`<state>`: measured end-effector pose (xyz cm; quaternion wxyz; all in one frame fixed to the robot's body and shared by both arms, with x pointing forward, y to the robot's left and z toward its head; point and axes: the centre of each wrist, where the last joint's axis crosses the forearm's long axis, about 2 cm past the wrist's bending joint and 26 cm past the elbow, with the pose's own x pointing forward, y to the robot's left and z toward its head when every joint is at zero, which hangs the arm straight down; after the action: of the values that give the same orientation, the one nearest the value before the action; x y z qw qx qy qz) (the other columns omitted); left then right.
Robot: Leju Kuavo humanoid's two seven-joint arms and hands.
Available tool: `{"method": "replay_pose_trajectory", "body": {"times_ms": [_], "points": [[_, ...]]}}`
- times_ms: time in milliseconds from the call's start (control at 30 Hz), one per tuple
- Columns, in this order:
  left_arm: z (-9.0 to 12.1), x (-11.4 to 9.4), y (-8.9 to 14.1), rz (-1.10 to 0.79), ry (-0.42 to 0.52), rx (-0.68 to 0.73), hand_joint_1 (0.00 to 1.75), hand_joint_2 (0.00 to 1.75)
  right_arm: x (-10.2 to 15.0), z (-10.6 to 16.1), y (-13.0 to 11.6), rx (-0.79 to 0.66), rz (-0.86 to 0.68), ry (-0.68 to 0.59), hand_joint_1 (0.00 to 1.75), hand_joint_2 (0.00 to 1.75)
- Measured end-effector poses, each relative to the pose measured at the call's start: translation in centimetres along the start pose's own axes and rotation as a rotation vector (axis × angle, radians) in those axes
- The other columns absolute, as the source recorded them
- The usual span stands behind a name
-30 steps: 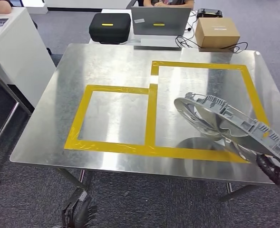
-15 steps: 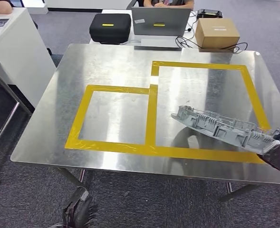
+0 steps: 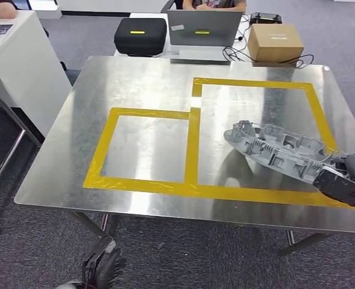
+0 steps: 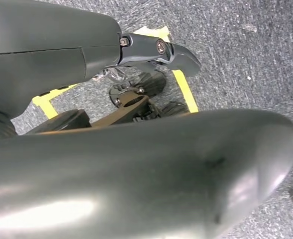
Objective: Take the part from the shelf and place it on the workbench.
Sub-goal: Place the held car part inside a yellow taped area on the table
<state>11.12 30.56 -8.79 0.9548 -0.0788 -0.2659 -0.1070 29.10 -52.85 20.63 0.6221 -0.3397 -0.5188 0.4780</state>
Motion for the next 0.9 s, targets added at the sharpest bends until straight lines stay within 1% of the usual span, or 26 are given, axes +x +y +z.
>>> {"method": "replay_pose_trajectory", "body": {"times_ms": [200,333,533,667,733,767,867,900], "points": [[0.0,-0.2,0.0,-0.012,0.020,-0.002,0.00,0.00,-1.5,-1.1,-0.5,0.036,0.072,0.058,1.75,1.75],[-0.1,-0.3,-0.2,0.001,0.024,-0.012,0.00,0.00,-2.4,-2.2,-1.3,0.054,0.119,0.101,1.75,1.75],[-0.2,-0.1,-0.6,0.016,0.023,-0.018,0.00,0.00,-3.1,-3.3,-2.1,0.067,0.137,0.142,1.75,1.75],[-0.2,-0.1,-0.6,0.017,0.027,-0.019,0.00,1.75,-3.2,-3.5,-2.2,0.072,0.139,0.152,1.75,1.75],[-0.2,-0.2,-0.7,0.018,0.035,-0.020,0.00,1.75,-3.4,-3.6,-2.3,0.070,0.143,0.158,1.75,1.75],[-0.2,-0.2,-0.7,0.020,0.039,-0.023,0.00,1.75,-3.5,-3.7,-2.3,0.067,0.147,0.162,1.43,1.75],[-0.2,-0.3,-1.0,0.048,0.063,-0.058,0.00,1.75,-3.9,-4.4,-2.4,0.054,0.177,0.181,0.12,1.75],[-0.2,-0.4,-1.1,0.064,0.073,-0.076,0.00,1.75,-4.1,-4.7,-2.4,0.052,0.190,0.190,0.00,1.75]]}}
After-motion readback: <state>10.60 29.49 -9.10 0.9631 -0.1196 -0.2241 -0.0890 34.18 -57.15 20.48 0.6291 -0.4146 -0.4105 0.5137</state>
